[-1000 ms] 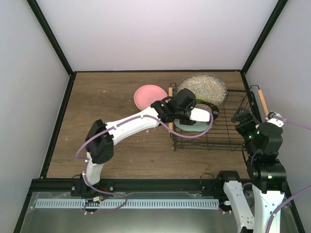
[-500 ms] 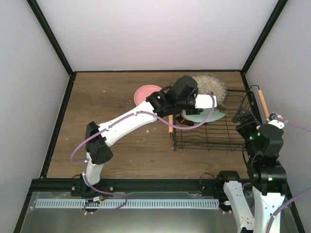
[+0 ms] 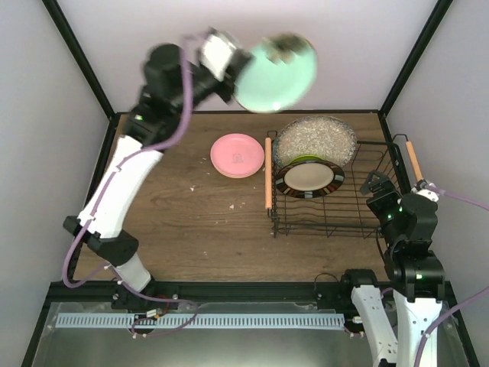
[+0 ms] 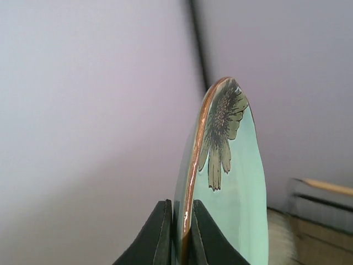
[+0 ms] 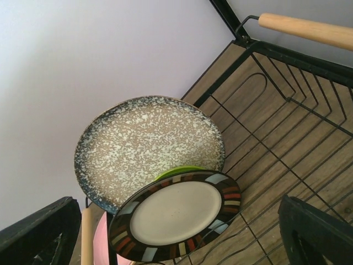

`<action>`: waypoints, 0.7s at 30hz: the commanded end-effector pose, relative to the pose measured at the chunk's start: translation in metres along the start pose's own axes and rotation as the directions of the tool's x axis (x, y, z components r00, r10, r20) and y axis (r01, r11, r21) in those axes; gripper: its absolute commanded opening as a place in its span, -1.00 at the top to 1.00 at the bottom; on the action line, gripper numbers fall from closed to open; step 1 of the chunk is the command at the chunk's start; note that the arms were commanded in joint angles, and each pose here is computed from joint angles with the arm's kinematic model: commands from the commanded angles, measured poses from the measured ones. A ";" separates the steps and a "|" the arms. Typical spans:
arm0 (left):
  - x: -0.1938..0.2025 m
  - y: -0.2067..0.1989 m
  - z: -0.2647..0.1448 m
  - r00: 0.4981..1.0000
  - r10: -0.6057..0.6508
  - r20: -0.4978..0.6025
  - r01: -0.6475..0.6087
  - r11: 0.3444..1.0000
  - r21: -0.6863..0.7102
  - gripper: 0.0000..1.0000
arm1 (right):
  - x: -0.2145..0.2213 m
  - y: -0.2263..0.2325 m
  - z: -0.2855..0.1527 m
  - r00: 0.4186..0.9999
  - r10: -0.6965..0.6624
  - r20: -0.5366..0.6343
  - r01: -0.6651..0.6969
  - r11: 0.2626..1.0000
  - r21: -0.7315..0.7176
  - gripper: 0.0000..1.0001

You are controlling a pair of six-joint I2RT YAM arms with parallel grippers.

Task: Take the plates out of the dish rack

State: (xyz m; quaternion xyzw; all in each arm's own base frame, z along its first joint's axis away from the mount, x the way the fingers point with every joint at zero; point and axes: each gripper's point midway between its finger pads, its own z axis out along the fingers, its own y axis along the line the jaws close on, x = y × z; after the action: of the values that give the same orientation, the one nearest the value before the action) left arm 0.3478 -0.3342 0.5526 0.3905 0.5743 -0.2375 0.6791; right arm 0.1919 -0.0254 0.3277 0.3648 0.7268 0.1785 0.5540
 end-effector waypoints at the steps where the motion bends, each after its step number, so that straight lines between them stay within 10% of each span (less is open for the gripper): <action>1: -0.013 0.136 -0.061 0.954 -0.260 0.149 0.291 0.920 -0.263 0.92 | -0.001 0.011 0.009 1.000 0.003 -0.005 -0.004 0.999 -0.041 -1.00; 8: 0.174 0.274 -0.141 0.647 -0.752 0.123 0.714 0.542 -0.443 0.92 | 0.006 0.018 0.026 0.999 -0.004 -0.039 0.001 0.998 -0.067 -1.00; 21: 0.424 0.245 -0.176 0.201 -0.978 0.046 0.793 0.135 -0.594 0.92 | 0.000 0.022 0.027 0.999 -0.039 -0.030 0.038 0.998 -0.058 -1.00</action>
State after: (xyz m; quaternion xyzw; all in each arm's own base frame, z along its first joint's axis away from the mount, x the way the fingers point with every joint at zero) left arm 0.5108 0.0104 0.1667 -0.2089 0.8785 -0.2996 0.3079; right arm 0.2272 -0.0145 0.3171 0.3441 0.7432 0.1971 0.5389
